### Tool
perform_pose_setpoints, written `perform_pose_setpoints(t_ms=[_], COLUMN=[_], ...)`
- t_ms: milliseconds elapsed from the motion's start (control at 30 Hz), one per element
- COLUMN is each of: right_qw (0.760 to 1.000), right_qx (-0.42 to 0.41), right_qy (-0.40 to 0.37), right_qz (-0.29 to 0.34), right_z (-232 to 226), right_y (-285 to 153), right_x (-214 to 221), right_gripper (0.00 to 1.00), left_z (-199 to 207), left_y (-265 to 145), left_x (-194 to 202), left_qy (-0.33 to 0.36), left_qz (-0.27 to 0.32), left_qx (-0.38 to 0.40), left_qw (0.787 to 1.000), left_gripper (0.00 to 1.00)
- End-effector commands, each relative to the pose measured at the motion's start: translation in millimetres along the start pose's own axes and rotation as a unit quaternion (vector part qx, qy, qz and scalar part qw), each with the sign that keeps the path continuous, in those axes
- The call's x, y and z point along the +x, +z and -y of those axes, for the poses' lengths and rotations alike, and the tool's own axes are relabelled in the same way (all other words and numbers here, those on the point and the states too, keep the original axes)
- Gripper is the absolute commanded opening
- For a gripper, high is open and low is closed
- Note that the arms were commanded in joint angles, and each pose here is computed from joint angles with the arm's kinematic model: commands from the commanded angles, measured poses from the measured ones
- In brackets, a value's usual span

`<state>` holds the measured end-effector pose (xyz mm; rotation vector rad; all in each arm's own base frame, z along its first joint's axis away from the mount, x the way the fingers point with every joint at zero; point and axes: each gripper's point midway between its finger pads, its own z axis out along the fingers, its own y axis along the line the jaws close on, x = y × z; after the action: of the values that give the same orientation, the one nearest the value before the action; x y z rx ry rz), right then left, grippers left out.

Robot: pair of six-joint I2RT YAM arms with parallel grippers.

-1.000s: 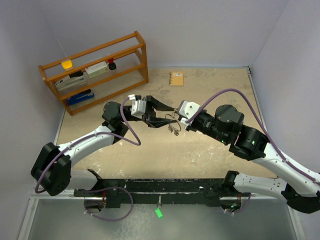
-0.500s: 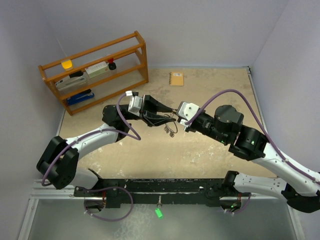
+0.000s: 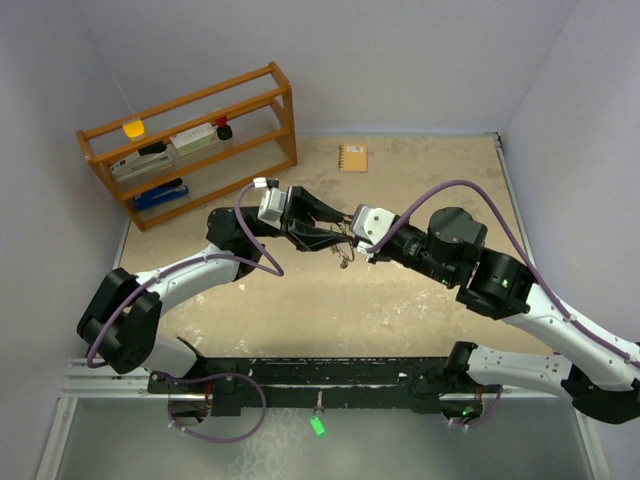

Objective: Remove the keys from the keyring

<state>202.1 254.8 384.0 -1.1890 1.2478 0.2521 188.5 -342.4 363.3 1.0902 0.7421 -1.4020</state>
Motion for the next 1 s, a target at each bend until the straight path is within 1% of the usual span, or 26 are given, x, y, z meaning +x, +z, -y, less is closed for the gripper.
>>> perform_pose_setpoints(t_ms=[0,67,167,200,300,433,533,700,733,767,833,967], right_qw=[0.997,0.997,0.996,0.996,0.996,0.995,0.994,0.992,0.991,0.99,0.989,0.988], right_qx=[0.032,0.032,0.032,0.033,0.037,0.044,0.051,0.072,0.077,0.081,0.089,0.094], right_qy=[-0.018,-0.023,-0.032,-0.034,-0.041,-0.049,-0.056,-0.065,-0.066,-0.067,-0.067,-0.067], right_qz=[0.064,0.065,0.071,0.072,0.074,0.077,0.078,0.086,0.091,0.094,0.099,0.105], right_z=[27,28,30,30,33,36,40,49,51,52,55,58], right_y=[-8,-8,-9,-10,-10,-11,-11,-16,-17,-19,-22,-28], right_x=[-44,-45,-49,-50,-52,-55,-56,-61,-63,-64,-66,-69], right_gripper=[0.0,0.0,0.0,0.0,0.0,0.0,0.0,0.0,0.0,0.0,0.0,0.0], left_z=[5,5,5,5,4,5,5,4,3,1,-2,-14], left_y=[6,6,6,6,6,6,6,6,6,5,5,1], left_x=[-14,-15,-13,-13,-11,-11,-9,-6,-5,-3,1,13], left_qy=[0.015,0.017,0.015,0.014,0.012,0.009,0.008,0.003,0.004,0.004,0.005,0.023], left_qz=[0.01,0.009,0.007,0.006,0.004,0.003,0.0,-0.005,-0.006,-0.009,-0.017,-0.044], left_qx=[0.023,0.025,0.025,0.025,0.027,0.028,0.031,0.026,0.024,0.022,0.014,-0.014], left_qw=[1.0,1.0,1.0,1.0,1.0,1.0,0.999,1.0,1.0,1.0,1.0,0.999], left_gripper=[0.31,0.22,0.14,0.12,0.12,0.14,0.18,0.19,0.16,0.1,0.01,0.0])
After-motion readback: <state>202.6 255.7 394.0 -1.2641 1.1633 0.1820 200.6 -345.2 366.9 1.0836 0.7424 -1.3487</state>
